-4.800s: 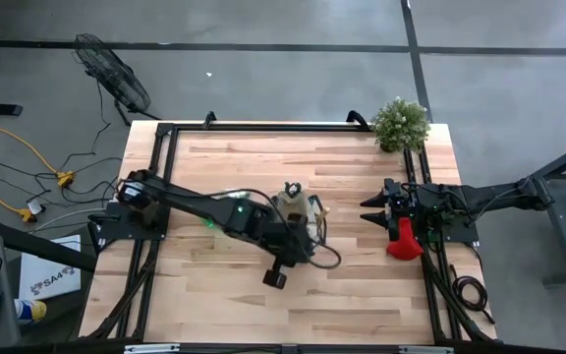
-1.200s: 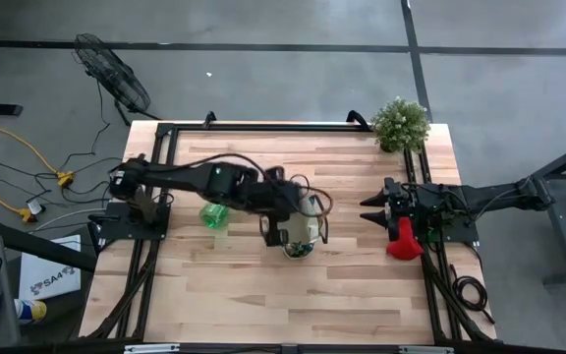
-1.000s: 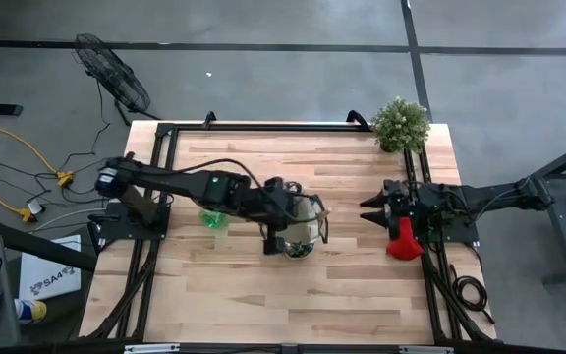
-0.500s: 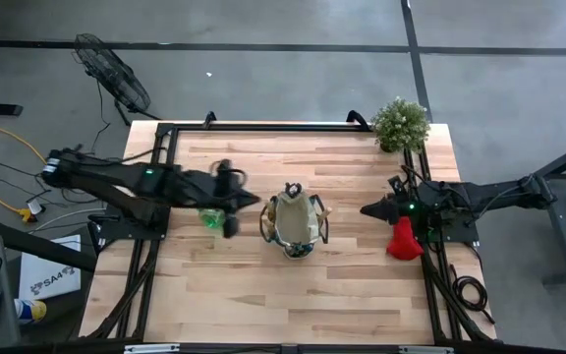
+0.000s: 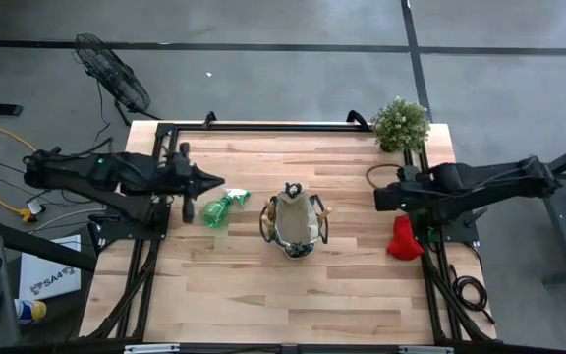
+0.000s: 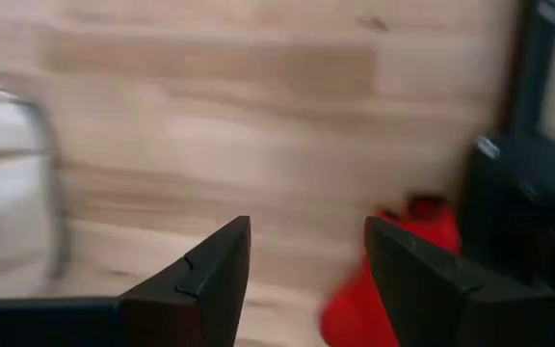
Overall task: Pick & Place Garden tools in Gardening bag
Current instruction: Put the green spray bottle into the white gardening bag
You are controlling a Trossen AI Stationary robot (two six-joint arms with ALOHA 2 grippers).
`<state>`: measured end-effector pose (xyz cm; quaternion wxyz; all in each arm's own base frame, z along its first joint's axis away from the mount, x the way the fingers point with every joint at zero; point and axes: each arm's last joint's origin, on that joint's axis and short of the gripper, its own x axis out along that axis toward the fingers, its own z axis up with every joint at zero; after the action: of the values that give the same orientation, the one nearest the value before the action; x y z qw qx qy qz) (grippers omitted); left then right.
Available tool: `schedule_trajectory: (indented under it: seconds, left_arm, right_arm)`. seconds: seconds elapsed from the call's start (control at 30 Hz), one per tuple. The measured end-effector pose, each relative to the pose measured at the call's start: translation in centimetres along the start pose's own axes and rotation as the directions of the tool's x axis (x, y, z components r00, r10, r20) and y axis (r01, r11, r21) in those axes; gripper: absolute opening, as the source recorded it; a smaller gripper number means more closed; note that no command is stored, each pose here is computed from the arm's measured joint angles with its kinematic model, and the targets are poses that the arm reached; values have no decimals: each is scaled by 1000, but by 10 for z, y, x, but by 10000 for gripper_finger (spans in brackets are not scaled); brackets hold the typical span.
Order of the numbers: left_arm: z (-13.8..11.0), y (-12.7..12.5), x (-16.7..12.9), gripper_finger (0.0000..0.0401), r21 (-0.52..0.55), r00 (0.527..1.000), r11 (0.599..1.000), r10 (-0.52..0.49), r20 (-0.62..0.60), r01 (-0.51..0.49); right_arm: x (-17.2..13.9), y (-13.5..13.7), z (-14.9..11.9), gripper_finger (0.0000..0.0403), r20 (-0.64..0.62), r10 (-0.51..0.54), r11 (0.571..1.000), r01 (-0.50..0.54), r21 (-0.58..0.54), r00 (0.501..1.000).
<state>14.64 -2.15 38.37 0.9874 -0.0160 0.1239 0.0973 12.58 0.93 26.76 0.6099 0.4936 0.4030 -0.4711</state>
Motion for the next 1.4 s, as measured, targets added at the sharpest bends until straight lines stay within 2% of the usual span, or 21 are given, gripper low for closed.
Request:
schedule_trajectory:
  seconds: [0.07, 0.17, 0.27, 0.37, 0.53, 0.73, 0.87, 0.93, 1.03, 1.13, 1.33, 1.4]
  left_arm:
    - [-3, 2, -5, 0, 30, 1000, 1000, -2, -4, 2]
    - [-8, 4, -9, 0, 66, 1000, 998, -12, -11, 12]
    - [-20, 8, -14, 0, 67, 1000, 998, -9, -13, 10]
    - [-38, 13, -18, 0, 52, 999, 998, 35, -21, -34]
    - [-64, 21, -19, 0, -80, 988, 985, 149, -35, -151]
    - [-78, 37, 2, 0, -251, 944, 914, 284, -165, -319]
    - [-82, 55, 23, 0, -335, 924, 874, 269, -271, -352]
    - [-85, 66, 33, 4, -370, 920, 864, 224, -323, -341]
    - [-92, 82, 49, 27, -407, 898, 856, 135, -419, -319]
    - [-95, 98, 63, 70, -449, 862, 827, 78, -502, -337]
    - [-110, 121, 93, 178, -456, 709, 761, 9, -705, -462]
    - [-115, 126, 104, 208, -454, 655, 752, -40, -755, -478]
  right_arm:
    - [4, 6, -3, 197, -49, -97, 995, 98, 7, 994]
    - [15, 16, -9, 197, -146, -189, 981, 192, 2, 971]
    - [24, 23, -13, 197, -189, -249, 967, 254, 1, 950]
    - [31, 28, -14, 197, -190, -282, 958, 286, -4, 941]
    - [35, 31, -16, 197, -212, -298, 952, 306, 3, 931]
    - [35, 32, -16, 197, -228, -293, 950, 309, 40, 929]
    - [35, 32, -16, 197, -228, -292, 950, 309, 44, 929]
    - [35, 32, -16, 197, -227, -292, 950, 309, 44, 929]
    - [35, 32, -16, 197, -225, -292, 950, 309, 44, 929]
    - [35, 32, -16, 197, -214, -291, 951, 306, 39, 932]
    - [35, 32, -16, 197, -197, -291, 956, 291, -32, 936]
    - [35, 32, -16, 197, -197, -291, 957, 286, -56, 936]
